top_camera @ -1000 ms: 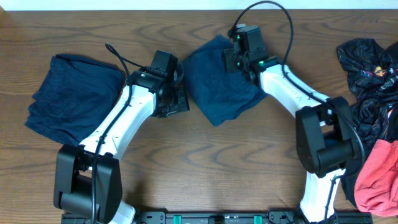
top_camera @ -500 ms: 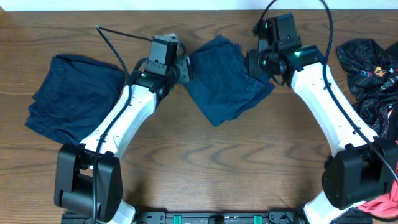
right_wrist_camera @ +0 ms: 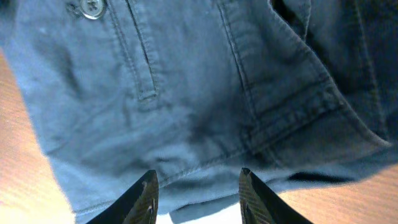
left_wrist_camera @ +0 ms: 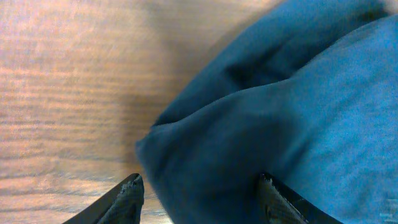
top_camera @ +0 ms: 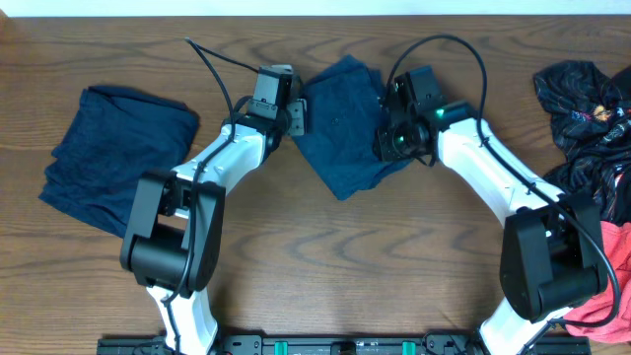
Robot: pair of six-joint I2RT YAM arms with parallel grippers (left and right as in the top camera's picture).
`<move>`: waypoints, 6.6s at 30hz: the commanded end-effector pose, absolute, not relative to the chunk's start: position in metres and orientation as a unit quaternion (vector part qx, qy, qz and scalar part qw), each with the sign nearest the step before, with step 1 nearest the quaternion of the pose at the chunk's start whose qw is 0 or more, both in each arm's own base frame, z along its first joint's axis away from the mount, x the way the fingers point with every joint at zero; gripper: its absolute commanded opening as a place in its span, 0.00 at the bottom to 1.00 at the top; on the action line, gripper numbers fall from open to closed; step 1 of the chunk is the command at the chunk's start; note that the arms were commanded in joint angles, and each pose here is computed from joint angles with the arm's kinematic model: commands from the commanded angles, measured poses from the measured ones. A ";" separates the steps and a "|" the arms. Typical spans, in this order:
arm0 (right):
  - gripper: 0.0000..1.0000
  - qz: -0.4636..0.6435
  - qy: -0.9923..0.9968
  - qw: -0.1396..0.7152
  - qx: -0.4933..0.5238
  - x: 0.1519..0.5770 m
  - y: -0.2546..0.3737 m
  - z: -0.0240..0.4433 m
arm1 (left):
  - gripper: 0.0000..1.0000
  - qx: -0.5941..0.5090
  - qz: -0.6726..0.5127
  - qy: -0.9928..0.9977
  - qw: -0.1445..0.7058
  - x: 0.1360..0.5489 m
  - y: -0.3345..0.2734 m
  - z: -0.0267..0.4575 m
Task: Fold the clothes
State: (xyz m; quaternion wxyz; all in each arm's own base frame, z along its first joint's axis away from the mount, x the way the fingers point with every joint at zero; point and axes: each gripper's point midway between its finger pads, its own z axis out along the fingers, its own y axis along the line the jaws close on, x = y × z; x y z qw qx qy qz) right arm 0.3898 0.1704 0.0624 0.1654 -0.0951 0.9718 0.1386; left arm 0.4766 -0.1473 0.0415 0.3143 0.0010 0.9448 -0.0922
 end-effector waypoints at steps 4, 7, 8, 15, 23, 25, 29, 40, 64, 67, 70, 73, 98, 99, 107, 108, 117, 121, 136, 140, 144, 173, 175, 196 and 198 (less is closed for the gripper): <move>0.40 0.142 0.970 0.172 -0.094 0.383 0.170 0.023 | 0.58 -0.024 -0.047 0.967 0.248 0.462 -0.108 -0.001; 0.40 0.116 0.971 0.190 -0.088 0.388 0.160 0.010 | 0.54 -0.023 -0.035 0.980 0.196 0.439 -0.104 -0.014; 0.40 0.099 0.972 0.196 -0.083 0.391 0.153 0.007 | 0.51 -0.021 -0.039 0.983 0.177 0.430 -0.106 -0.018; 0.45 0.024 0.952 0.303 -0.044 0.443 0.118 0.024 | 0.22 0.006 -0.070 0.997 0.024 0.350 -0.143 -0.031; 0.46 -0.005 0.935 0.343 -0.093 0.463 0.099 0.042 | 0.20 0.042 -0.012 0.995 0.085 0.353 -0.149 0.006; 0.50 -0.005 0.934 0.344 -0.095 0.461 0.099 0.048 | 0.39 0.035 -0.013 0.987 0.155 0.381 -0.147 0.031; 0.54 0.003 0.926 0.366 -0.092 0.457 0.101 0.082 | 0.72 0.054 -0.041 0.954 0.291 0.438 -0.152 0.077; 0.56 0.006 0.928 0.361 -0.088 0.392 0.085 0.165 | 0.79 0.055 -0.082 0.896 0.432 0.519 -0.151 0.089; 0.59 -0.005 0.951 0.303 -0.067 0.355 0.063 0.161 | 0.12 -0.028 -0.158 0.981 -0.109 0.296 -0.173 -0.031; 0.60 -0.009 0.953 0.298 -0.057 0.354 0.055 0.159 | 0.17 -0.021 -0.155 0.983 -0.097 0.293 -0.172 -0.008; 0.60 -0.013 0.955 0.293 -0.048 0.353 0.048 0.158 | 0.27 -0.016 -0.152 0.988 -0.037 0.308 -0.166 0.025; 0.60 -0.014 0.956 0.289 -0.045 0.352 0.045 0.157 | 0.98 -0.012 -0.144 0.989 0.043 0.328 -0.158 0.059; 0.58 0.014 0.958 0.285 -0.042 0.350 0.054 0.156 | 0.99 0.036 -0.224 0.971 0.071 0.372 -0.201 0.001; 0.58 0.014 0.958 0.285 -0.042 0.350 0.054 0.156 | 0.97 0.039 -0.232 0.970 0.066 0.370 -0.205 -0.001; 0.58 0.014 0.958 0.284 -0.042 0.350 0.054 0.155 | 0.06 0.096 -0.235 0.963 0.088 0.373 -0.210 0.002; 0.58 0.014 0.958 0.284 -0.042 0.350 0.054 0.155 | 0.06 0.100 -0.235 0.962 0.093 0.374 -0.210 0.005; 0.58 0.013 0.959 0.279 -0.042 0.348 0.054 0.154 | 0.05 0.044 -0.181 0.949 0.253 0.418 -0.145 0.113; 0.58 0.013 0.960 0.275 -0.043 0.346 0.053 0.153 | 0.06 -0.039 -0.096 0.929 0.354 0.428 -0.063 0.183; 0.59 0.012 0.961 0.272 -0.043 0.344 0.053 0.152 | 0.06 -0.401 0.099 0.851 0.324 0.355 0.222 0.173; 0.59 0.012 0.962 0.269 -0.043 0.343 0.053 0.151 | 0.06 -0.465 0.098 0.841 0.261 0.336 0.250 0.126; 0.59 0.012 0.963 0.266 -0.043 0.342 0.053 0.150 | 0.06 -0.504 0.097 0.827 0.230 0.323 0.267 0.100; 0.99 0.109 0.928 0.355 -0.009 0.380 0.079 0.183 | 0.98 -0.086 -0.078 0.940 0.322 0.360 0.017 0.219; 0.99 0.096 0.928 0.359 0.007 0.383 0.065 0.185 | 0.98 -0.039 -0.078 0.956 0.279 0.343 -0.011 0.206; 0.99 0.071 0.798 0.595 0.065 0.220 0.013 0.343 | 0.98 -0.015 -0.059 0.782 0.620 0.150 -0.012 0.365; 0.99 0.075 0.784 0.613 0.065 0.209 0.012 0.352 | 0.98 -0.013 -0.060 0.759 0.648 0.132 -0.012 0.374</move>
